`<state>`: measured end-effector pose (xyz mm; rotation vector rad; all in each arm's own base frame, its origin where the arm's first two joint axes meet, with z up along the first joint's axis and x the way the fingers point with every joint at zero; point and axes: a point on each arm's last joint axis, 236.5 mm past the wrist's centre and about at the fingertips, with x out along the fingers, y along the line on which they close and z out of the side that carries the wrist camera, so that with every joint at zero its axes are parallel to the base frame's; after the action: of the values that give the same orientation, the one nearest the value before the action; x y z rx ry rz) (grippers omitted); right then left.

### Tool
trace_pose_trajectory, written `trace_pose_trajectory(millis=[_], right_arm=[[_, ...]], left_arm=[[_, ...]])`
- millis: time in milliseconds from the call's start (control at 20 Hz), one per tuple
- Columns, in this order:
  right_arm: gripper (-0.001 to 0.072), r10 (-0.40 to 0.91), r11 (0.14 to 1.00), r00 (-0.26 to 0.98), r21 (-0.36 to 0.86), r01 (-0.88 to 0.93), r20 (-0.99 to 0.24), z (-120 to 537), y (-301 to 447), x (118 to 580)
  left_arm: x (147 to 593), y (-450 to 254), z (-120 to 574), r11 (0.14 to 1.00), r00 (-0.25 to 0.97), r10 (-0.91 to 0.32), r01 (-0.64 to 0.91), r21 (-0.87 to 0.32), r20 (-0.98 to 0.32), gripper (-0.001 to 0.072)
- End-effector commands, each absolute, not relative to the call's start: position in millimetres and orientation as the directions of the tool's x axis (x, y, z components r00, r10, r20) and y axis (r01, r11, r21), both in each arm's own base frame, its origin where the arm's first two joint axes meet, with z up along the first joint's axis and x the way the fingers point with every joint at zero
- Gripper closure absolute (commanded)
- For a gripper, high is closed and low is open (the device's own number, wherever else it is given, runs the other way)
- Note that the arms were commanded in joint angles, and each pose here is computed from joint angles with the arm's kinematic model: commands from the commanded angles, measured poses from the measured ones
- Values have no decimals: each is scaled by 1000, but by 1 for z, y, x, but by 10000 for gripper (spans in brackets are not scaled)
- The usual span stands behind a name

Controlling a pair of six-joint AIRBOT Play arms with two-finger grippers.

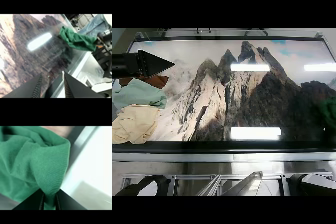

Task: Fold the shirts.

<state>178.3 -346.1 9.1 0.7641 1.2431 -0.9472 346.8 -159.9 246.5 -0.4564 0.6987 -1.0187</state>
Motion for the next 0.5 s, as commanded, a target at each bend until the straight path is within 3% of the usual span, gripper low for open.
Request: trace_pose_trajectory(millis=[0, 50, 100, 150, 200, 300, 450], right_arm=[[687, -118, 358, -74, -111, 927, -990, -24, -354, 109], [685, -102, 348, -82, -113, 931, -991, -28, -351, 100], [560, -62, 338, -98, -113, 934, -993, -31, -343, 91], [180, -26, 329, -112, -114, 938, -993, -33, -336, 84], [35, 0, 327, -125, -118, 938, -992, -31, -330, 80], [127, 43, 308, -136, -117, 944, -990, -26, -318, 78], [133, 50, 305, -29, -12, 952, -998, -8, -309, 114]], left_arm=[[345, -160, 246, 458, 334, -888, 598, -658, -316, 416], [345, -160, 246, 458, 335, -888, 598, -658, -315, 416], [345, -160, 246, 458, 334, -888, 598, -658, -315, 416], [345, -160, 246, 459, 335, -888, 598, -658, -315, 417], [346, -160, 246, 459, 337, -888, 598, -657, -314, 416], [346, -160, 247, 459, 338, -888, 597, -657, -313, 416], [347, -159, 248, 458, 343, -888, 597, -659, -306, 417]])
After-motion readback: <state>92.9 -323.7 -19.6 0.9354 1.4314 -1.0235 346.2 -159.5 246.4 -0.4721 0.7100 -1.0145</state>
